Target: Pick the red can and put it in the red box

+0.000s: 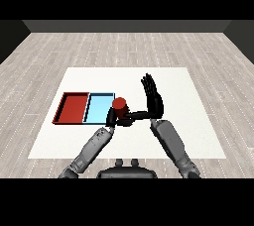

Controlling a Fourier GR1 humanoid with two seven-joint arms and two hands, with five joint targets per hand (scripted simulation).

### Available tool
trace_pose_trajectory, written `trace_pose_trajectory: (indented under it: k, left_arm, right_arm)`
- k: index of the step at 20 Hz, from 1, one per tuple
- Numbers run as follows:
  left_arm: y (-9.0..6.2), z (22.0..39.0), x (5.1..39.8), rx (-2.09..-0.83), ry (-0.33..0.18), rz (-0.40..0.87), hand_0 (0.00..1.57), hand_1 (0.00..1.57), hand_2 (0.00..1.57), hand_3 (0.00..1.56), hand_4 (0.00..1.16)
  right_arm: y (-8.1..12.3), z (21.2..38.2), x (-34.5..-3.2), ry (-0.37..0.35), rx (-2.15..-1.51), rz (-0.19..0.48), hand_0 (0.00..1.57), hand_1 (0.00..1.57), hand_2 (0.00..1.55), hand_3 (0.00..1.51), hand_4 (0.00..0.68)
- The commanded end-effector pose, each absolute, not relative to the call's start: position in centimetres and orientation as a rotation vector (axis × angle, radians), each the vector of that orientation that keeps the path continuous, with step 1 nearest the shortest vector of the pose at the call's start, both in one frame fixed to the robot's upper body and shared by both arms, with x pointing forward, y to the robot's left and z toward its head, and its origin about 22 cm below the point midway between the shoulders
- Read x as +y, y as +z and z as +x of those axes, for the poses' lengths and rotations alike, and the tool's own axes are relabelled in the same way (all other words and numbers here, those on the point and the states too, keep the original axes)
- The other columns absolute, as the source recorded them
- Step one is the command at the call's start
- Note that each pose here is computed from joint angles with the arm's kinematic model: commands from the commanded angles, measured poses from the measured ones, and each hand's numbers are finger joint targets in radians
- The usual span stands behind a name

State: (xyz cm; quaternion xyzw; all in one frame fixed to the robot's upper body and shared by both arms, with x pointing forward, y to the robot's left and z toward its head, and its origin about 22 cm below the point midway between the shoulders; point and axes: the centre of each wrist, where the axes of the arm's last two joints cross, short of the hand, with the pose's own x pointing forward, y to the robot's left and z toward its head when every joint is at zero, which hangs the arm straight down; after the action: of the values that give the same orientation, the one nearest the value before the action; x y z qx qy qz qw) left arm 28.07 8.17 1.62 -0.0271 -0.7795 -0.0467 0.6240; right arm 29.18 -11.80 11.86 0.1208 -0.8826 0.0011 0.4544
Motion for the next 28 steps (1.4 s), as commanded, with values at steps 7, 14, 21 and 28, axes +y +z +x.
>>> trace_pose_trajectory:
  k: [7, 14, 21, 28]
  left_arm:
    - [3.4, 28.3, 13.0, -1.837, -0.09, 0.037, 1.57, 1.57, 1.57, 1.47, 1.13]
    - [6.5, 28.9, 18.1, -1.855, -0.127, 0.192, 1.57, 1.57, 1.56, 1.46, 1.11]
    - [7.6, 31.8, 22.1, -1.831, -0.164, 0.398, 1.57, 1.57, 1.56, 1.43, 1.13]
    - [7.2, 36.9, 27.5, -1.677, -0.204, 0.62, 1.53, 1.53, 1.34, 1.45, 1.1]
  right_arm:
    - [12.8, 27.3, -20.1, -0.179, -2.215, 0.163, 0.0, 0.0, 0.0, 0.0, 0.0]
    - [6.9, 27.1, -25.3, -0.15, -2.125, 0.029, 0.0, 0.0, 0.0, 0.0, 0.0]
    - [2.3, 26.2, -26.7, -0.112, -1.993, -0.018, 0.0, 0.0, 0.0, 0.0, 0.0]
    - [-1.1, 23.7, -26.6, -0.142, -1.945, -0.04, 0.0, 0.0, 0.0, 0.0, 0.0]
